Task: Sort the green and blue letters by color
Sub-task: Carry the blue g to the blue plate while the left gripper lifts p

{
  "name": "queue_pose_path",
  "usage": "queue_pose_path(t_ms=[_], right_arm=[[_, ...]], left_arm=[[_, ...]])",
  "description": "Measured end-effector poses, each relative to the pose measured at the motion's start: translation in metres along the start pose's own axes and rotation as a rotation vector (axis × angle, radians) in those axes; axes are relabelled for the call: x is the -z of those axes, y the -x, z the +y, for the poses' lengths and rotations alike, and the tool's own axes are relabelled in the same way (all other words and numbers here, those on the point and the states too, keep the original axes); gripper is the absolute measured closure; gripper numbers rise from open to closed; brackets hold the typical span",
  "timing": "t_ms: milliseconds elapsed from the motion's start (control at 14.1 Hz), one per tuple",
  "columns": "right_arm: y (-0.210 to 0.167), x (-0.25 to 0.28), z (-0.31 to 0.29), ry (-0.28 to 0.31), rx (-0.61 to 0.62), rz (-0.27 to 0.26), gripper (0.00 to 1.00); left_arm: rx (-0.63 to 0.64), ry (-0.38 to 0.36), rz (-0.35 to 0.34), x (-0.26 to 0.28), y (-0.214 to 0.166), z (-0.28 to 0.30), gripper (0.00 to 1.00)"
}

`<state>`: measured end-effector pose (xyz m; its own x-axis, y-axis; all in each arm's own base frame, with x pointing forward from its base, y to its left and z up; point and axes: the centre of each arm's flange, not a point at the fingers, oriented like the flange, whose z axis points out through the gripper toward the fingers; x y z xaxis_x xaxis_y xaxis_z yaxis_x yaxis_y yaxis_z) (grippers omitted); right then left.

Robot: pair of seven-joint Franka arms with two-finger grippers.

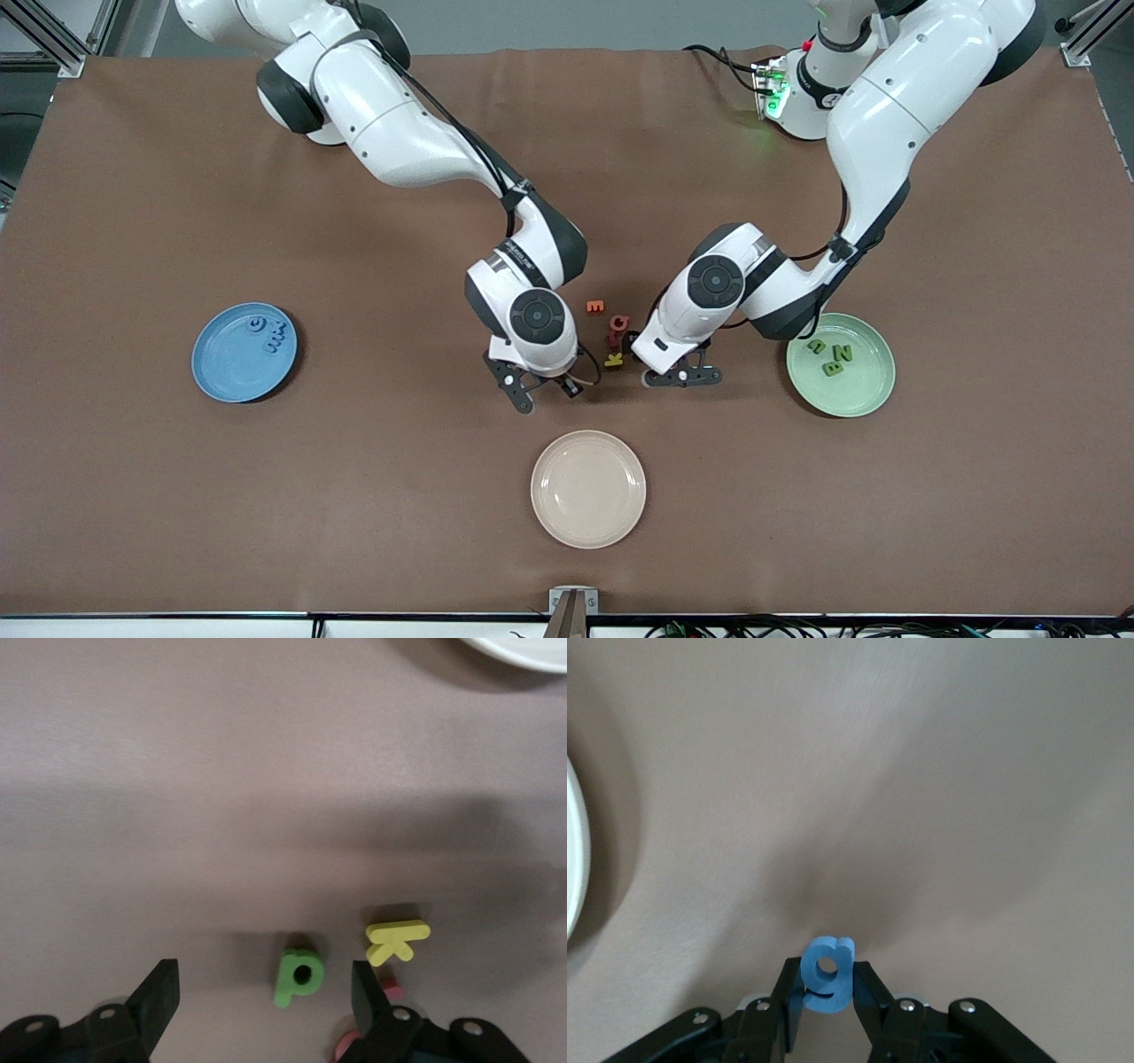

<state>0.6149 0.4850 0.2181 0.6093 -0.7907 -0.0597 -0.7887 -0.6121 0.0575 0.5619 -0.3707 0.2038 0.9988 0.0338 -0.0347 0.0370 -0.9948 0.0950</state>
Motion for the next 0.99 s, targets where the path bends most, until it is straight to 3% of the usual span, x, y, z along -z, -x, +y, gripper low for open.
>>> queue_pose_path(t_ms=[354,636,778,990], right_arm=[[-0.062,0.076,0.022,0.090,0.222,-0.026,0.70],[-0.122,0.103,0.054,0.131,0.357,-0.060,0.70],[-0.154,0.113,0.079,0.120,0.435,-0.070,0.70],[-0.209,0.115,0.140,0.081,0.567,-0.072,0.70]], left_arm=[[-0.013,-0.039,-0.013,-0.027,0.009,0.009,0.15],[-0.011,-0.039,-0.010,-0.026,0.008,0.009,0.21],[-0.011,-0.039,-0.011,-0.026,0.008,0.009,0.32],[-0.017,-0.040,-0.014,-0.028,0.010,0.012,0.37]])
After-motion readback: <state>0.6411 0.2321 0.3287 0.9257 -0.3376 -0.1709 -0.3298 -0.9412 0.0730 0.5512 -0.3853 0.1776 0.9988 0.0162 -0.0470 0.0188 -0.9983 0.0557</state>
